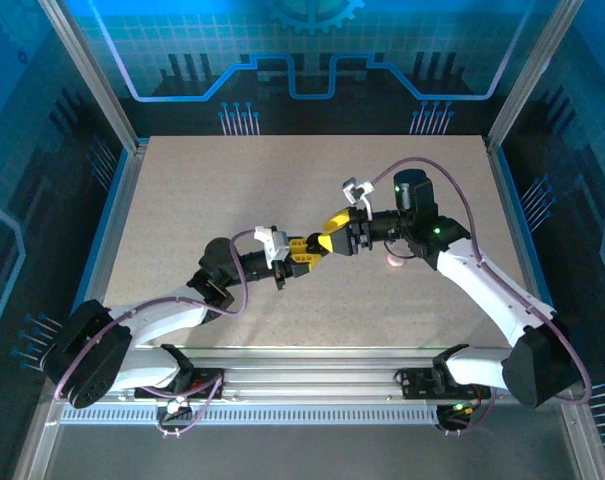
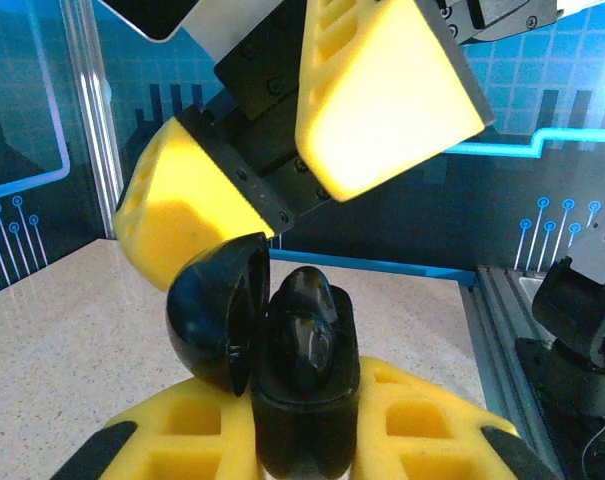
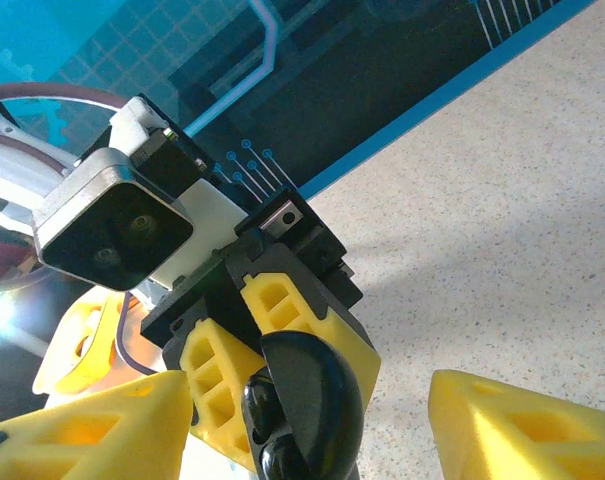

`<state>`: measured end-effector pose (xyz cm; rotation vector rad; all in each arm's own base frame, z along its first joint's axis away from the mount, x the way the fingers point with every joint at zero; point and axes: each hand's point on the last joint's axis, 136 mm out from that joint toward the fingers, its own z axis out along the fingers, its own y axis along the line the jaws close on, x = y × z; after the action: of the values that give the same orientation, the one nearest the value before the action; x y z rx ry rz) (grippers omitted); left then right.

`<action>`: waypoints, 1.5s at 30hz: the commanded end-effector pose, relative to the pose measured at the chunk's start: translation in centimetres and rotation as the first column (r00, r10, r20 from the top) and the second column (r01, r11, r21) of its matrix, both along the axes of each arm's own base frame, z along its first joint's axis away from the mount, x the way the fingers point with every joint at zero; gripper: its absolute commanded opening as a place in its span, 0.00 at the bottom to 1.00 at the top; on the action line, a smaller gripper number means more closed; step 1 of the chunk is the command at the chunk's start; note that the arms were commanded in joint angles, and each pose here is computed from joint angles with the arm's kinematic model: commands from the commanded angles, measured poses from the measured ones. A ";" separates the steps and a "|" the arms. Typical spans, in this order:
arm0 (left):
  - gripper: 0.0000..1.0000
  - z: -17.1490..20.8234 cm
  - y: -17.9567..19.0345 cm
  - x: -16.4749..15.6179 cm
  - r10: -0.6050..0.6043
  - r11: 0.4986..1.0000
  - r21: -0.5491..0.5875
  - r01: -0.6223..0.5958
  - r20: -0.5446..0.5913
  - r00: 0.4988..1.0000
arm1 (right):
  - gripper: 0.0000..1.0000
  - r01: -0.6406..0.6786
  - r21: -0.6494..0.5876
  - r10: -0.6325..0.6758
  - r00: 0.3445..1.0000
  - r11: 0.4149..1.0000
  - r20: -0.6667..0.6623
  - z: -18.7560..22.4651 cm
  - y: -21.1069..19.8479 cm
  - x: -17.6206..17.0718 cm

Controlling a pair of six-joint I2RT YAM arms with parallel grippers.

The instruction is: Insert the wireless bluetooth earbuds into the charging case

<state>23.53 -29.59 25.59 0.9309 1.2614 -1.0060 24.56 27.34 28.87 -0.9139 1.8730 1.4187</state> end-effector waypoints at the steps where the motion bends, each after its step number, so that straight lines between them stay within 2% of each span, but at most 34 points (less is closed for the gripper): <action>1: 0.05 1.8 -0.5 -0.4 -0.033 0.999 -0.024 0.034 0.049 0.998 | 0.63 -0.059 0.011 0.059 0.998 0.998 0.012 0.8 0.5 -0.8; 10: 0.04 1.6 -0.5 0.0 -0.017 1.000 -0.020 0.018 0.034 0.999 | 0.53 -0.118 0.020 0.118 0.993 0.993 0.009 0.8 0.7 -1.9; 19: 0.04 1.0 -0.4 0.8 0.020 1.000 -0.009 -0.020 0.009 1.000 | 0.49 -0.103 0.028 0.100 0.991 0.994 0.094 2.1 -0.1 -3.0; 24: 0.04 0.8 -0.5 0.9 0.025 1.000 -0.009 -0.025 0.000 1.000 | 0.47 -0.064 0.036 0.058 0.986 0.997 0.154 2.8 -1.2 -3.7; 27: 0.04 1.0 -0.5 0.7 0.011 1.000 -0.017 -0.011 0.001 1.000 | 0.47 0.023 0.005 -0.024 0.973 1.000 0.229 2.6 -2.4 -3.3; 31: 0.04 1.4 -0.6 0.1 -0.021 0.999 -0.028 0.021 0.012 1.000 | 0.51 0.080 -0.048 -0.052 0.906 0.996 0.419 1.9 -3.4 -3.0; 37: 0.04 1.7 -0.6 -0.7 -0.057 0.998 -0.029 0.057 0.016 0.998 | 0.48 0.004 -0.115 0.073 0.755 0.993 0.652 0.7 -3.4 -3.5; 42: 0.04 1.6 -0.8 -0.9 -0.074 0.997 -0.023 0.075 0.026 0.997 | 0.45 -0.045 -0.165 0.156 0.630 0.985 0.761 -0.1 -3.1 -3.2; 45: 0.04 1.6 -0.8 -1.0 -0.077 0.997 -0.021 0.077 0.030 0.997 | 0.44 -0.082 -0.172 0.185 0.628 0.982 0.756 -0.8 -2.8 -3.3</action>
<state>23.19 -29.95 25.07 0.9550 1.2761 -1.0379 21.34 24.56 29.11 -1.3883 1.3102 0.7947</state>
